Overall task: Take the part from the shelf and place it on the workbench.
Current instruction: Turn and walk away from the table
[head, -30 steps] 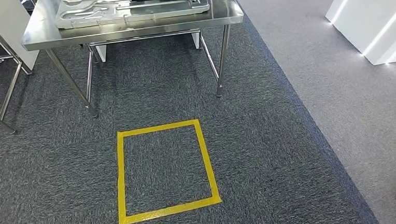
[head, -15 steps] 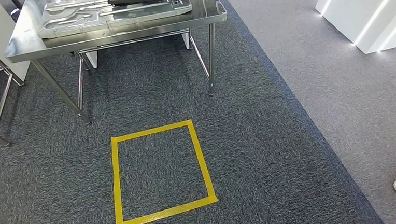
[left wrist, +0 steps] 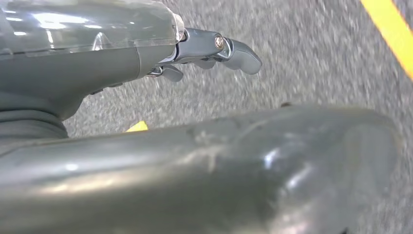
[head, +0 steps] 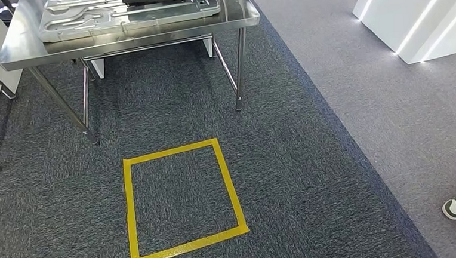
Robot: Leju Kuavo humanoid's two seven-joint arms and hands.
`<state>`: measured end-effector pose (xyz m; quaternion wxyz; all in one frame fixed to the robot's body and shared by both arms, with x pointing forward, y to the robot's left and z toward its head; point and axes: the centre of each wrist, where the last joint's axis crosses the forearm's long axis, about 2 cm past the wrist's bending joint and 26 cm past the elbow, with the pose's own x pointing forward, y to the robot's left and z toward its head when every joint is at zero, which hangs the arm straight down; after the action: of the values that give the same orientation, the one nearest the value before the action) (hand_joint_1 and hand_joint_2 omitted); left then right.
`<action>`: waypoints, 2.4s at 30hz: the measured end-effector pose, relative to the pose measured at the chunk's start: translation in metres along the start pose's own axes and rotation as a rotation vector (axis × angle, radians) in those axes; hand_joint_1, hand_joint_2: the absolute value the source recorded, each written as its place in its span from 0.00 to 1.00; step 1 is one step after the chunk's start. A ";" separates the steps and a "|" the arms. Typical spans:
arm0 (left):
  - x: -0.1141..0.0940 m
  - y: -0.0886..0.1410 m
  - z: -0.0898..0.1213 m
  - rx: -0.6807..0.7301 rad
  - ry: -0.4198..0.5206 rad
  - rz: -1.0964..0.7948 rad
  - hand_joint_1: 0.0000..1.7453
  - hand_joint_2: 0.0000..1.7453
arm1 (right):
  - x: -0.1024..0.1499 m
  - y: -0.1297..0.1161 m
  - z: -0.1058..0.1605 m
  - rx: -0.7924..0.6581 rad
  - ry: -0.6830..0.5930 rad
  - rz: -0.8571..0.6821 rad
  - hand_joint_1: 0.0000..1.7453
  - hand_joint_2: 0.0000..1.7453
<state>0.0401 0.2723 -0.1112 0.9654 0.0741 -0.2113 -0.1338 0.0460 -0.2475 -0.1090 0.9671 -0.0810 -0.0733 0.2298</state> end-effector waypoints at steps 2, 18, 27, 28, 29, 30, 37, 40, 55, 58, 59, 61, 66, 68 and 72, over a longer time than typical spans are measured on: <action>-0.001 0.003 0.000 0.008 0.004 0.009 0.00 0.00 | 0.000 0.001 0.000 0.001 0.000 -0.002 0.00 0.00; -0.004 0.005 0.000 0.024 0.012 0.003 0.00 0.00 | 0.005 0.007 0.002 -0.007 -0.001 -0.009 0.00 0.00; -0.002 0.006 -0.001 0.023 0.012 -0.023 0.00 0.00 | 0.008 0.014 0.004 0.002 0.008 -0.051 0.00 0.00; -0.002 0.005 0.000 0.022 0.013 -0.024 0.00 0.00 | 0.008 0.014 0.004 0.002 0.008 -0.055 0.00 0.00; -0.002 0.006 0.000 0.023 0.013 -0.024 0.00 0.00 | 0.008 0.014 0.004 0.002 0.009 -0.058 0.00 0.00; -0.002 0.006 0.000 0.023 0.014 -0.025 0.00 0.00 | 0.008 0.014 0.004 0.002 0.009 -0.060 0.00 0.00; -0.002 0.005 0.000 0.021 0.019 -0.026 0.00 0.00 | 0.008 0.013 0.003 0.032 0.011 -0.104 0.00 0.00; -0.001 0.005 0.000 0.019 0.024 -0.029 0.00 0.00 | 0.007 0.011 0.003 0.047 0.009 -0.157 0.00 0.00; -0.001 0.005 -0.001 0.022 0.043 -0.036 0.00 0.00 | 0.005 0.006 0.002 0.032 0.000 -0.238 0.00 0.00; -0.001 0.005 -0.001 0.022 0.041 -0.036 0.00 0.00 | 0.004 0.005 0.001 0.028 0.002 -0.237 0.00 0.00; -0.001 0.005 -0.001 0.022 0.041 -0.036 0.00 0.00 | 0.004 0.005 0.001 0.027 0.002 -0.237 0.00 0.00; -0.001 0.005 -0.001 0.022 0.041 -0.036 0.00 0.00 | 0.004 0.005 0.001 0.027 0.001 -0.236 0.00 0.00; -0.001 0.004 -0.001 0.022 0.039 -0.042 0.00 0.00 | 0.003 0.004 0.001 0.024 -0.019 -0.226 0.00 0.00; 0.000 0.004 -0.001 0.022 0.039 -0.043 0.00 0.00 | 0.003 0.004 0.001 0.021 -0.027 -0.224 0.00 0.00; 0.000 0.004 -0.001 0.024 0.039 -0.044 0.00 0.00 | 0.004 0.004 0.001 0.021 -0.034 -0.226 0.00 0.00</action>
<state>0.0413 0.2765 -0.1111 0.9652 0.0928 -0.1921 -0.1510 0.0479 -0.2421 -0.1084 0.9863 -0.0582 -0.0960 0.1212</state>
